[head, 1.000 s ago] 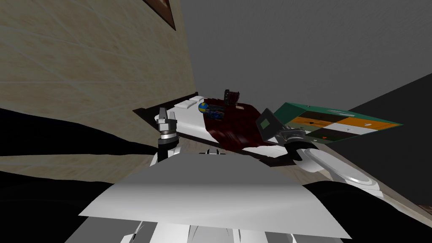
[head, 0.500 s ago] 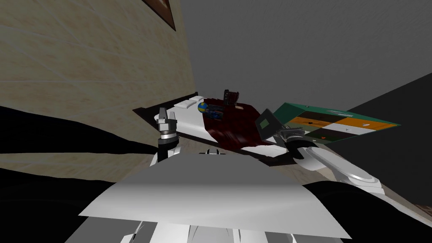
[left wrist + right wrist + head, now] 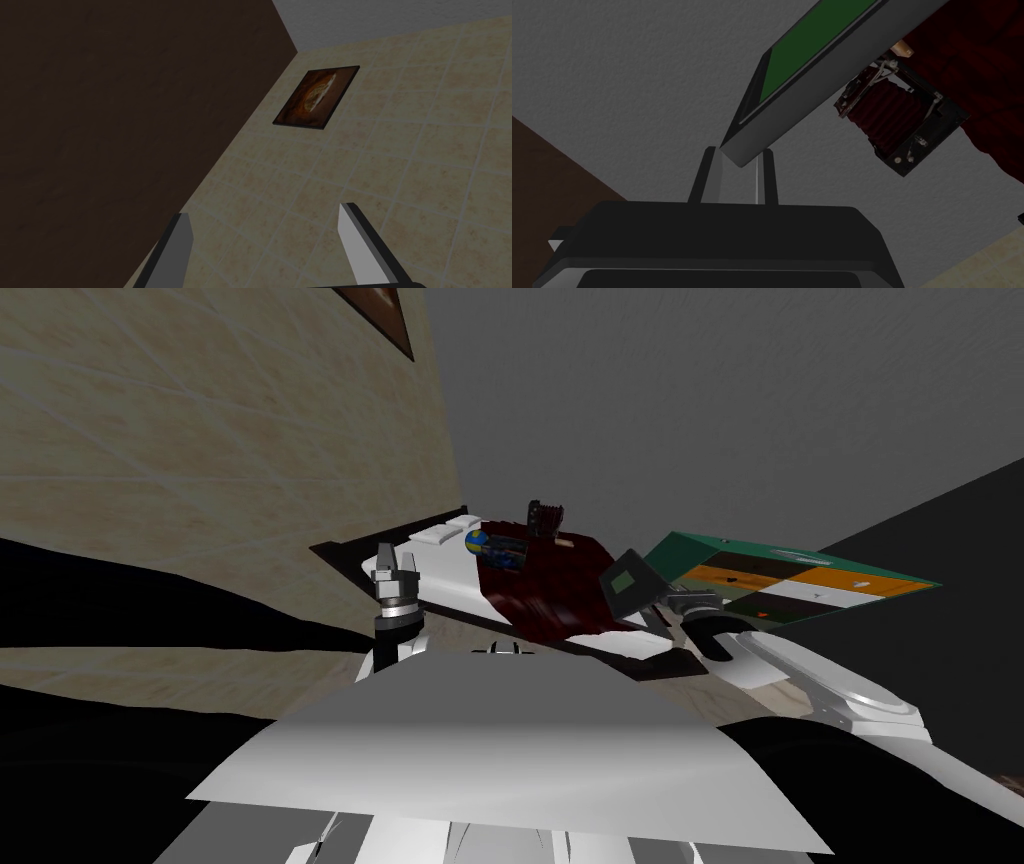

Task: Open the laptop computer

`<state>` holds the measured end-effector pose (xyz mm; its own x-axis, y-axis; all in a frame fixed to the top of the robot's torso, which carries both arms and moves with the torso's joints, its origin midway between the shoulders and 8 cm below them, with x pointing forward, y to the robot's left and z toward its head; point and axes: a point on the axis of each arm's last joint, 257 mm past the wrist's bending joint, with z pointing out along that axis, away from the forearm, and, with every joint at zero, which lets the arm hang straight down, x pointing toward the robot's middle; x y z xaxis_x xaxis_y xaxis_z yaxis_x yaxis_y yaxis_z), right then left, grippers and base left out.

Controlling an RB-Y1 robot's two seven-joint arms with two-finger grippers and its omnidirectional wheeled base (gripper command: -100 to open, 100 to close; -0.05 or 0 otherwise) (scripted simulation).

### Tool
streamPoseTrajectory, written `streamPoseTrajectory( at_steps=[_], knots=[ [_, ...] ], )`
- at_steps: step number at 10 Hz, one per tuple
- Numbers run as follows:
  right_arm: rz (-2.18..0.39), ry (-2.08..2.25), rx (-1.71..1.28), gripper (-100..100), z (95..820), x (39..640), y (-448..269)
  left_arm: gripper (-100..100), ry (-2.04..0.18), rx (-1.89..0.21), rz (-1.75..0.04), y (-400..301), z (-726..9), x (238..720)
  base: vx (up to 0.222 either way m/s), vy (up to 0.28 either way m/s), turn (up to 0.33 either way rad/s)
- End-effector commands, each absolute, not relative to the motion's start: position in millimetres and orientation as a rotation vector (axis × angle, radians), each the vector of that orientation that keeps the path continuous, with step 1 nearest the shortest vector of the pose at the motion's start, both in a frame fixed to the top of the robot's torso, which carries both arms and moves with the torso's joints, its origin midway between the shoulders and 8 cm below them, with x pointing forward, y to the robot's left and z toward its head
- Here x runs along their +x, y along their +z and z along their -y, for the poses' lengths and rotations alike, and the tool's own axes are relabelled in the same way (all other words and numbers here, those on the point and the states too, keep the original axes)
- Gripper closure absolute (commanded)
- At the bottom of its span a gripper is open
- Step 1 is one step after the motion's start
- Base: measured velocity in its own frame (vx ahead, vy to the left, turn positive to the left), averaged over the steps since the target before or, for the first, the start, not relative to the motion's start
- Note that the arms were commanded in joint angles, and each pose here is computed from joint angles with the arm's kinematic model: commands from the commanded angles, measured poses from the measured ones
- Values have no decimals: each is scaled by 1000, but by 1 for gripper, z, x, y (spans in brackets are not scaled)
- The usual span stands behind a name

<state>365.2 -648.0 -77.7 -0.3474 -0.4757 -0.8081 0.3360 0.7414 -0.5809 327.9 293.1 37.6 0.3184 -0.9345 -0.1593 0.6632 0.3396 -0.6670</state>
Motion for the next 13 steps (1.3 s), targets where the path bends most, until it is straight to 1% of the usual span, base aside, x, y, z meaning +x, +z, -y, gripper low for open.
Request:
streamPoseTrajectory(
  at_steps=[1, 3, 4, 7, 8, 10, 11, 13],
  knots=[
    [-1771, -759, -34, 100, 657, 364, -87, 0, -1121, -543, -587, 38, -293, 328, -17, -76, -10],
    [-1764, -750, -28, 100, 657, 367, -82, 0, -1121, -543, -587, 38, -293, 328, -9, -59, -21],
    [-1784, -676, 1, 100, 656, 374, -99, 0, -1121, -543, -587, 38, -293, 328, -80, -34, -12],
    [-1781, -695, 43, 100, 675, 380, -104, 0, -1121, -543, -587, 38, -293, 328, -53, -17, 11],
    [-1786, -625, 61, 100, 668, 391, -113, 0, -1121, -543, -587, 38, -293, 328, -74, -13, -4],
    [-1785, -625, 81, 100, 675, 400, -118, 0, -1121, -543, -587, 38, -293, 328, -69, -11, 18],
    [-1799, -643, 99, 100, 686, 396, -126, 0, -1121, -543, -587, 38, -293, 328, -17, 7, -2],
    [-1788, -566, 119, 100, 679, 416, -130, 0, -1121, -543, -587, 38, -293, 328, -87, -20, 10]
  ],
)
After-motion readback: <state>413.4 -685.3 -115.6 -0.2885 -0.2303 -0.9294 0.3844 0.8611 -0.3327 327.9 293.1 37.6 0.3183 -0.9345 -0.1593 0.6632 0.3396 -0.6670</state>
